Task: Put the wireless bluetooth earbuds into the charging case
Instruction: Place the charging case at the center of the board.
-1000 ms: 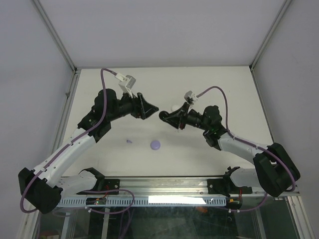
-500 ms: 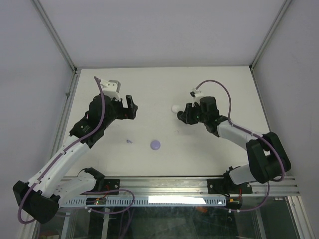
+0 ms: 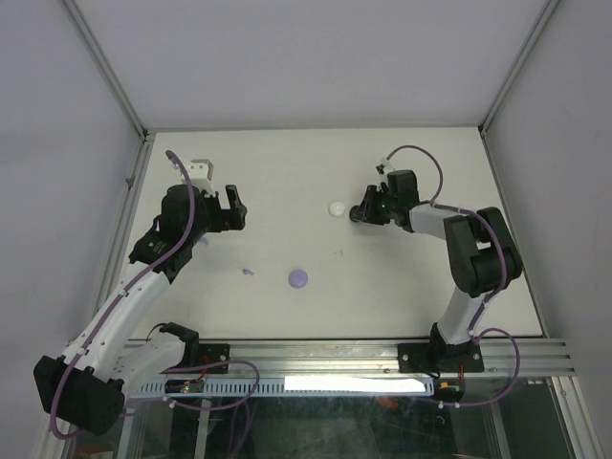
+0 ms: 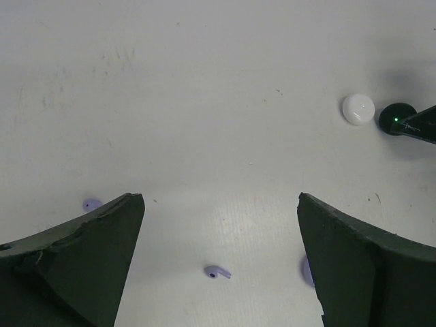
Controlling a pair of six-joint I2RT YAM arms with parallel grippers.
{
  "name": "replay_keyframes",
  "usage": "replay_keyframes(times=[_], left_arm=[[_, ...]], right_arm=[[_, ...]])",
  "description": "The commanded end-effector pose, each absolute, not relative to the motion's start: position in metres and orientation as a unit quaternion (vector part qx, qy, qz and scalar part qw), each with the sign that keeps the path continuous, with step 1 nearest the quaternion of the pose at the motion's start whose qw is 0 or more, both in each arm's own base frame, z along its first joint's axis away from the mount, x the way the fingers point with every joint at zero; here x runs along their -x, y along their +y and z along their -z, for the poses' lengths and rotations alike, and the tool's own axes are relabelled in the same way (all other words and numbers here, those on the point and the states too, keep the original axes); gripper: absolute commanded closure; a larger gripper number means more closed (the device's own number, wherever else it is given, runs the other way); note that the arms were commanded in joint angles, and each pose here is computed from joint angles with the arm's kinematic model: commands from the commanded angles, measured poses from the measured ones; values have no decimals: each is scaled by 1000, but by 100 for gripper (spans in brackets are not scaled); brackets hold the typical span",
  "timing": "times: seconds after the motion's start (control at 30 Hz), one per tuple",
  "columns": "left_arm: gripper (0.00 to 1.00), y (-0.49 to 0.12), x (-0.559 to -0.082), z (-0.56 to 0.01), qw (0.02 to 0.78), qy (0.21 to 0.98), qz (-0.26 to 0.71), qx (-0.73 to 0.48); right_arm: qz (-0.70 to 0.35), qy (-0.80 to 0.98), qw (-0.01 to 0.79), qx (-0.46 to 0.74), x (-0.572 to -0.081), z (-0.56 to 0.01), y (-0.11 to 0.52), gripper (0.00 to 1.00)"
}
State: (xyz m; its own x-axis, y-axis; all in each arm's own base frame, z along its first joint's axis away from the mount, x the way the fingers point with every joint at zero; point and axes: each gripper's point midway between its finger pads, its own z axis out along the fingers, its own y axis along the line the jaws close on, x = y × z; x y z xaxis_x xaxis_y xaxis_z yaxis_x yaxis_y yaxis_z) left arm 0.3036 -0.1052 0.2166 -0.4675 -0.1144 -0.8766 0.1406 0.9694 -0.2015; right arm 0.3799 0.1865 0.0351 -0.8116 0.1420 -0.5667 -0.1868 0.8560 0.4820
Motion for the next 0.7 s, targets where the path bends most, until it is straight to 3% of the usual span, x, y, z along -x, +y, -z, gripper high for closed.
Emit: replay_keyframes(times=[0.0, 0.17, 0.27, 0.5, 0.67], left_arm=[[1, -101, -307, -231, 539, 832, 135, -6], [5, -103, -307, -230, 533, 833, 150, -9], [8, -105, -307, -228, 528, 835, 158, -12], [8, -105, -307, -225, 523, 837, 162, -10], [8, -107, -308, -223, 519, 838, 167, -11]], right_arm=[[-327, 889, 320, 1, -405, -54, 200, 92], [-368, 883, 292, -19, -406, -43, 200, 81], [-375, 881, 287, -34, -406, -38, 194, 69], [-336, 896, 288, -45, -399, -34, 171, 49], [-305, 904, 296, -39, -392, -41, 160, 40]])
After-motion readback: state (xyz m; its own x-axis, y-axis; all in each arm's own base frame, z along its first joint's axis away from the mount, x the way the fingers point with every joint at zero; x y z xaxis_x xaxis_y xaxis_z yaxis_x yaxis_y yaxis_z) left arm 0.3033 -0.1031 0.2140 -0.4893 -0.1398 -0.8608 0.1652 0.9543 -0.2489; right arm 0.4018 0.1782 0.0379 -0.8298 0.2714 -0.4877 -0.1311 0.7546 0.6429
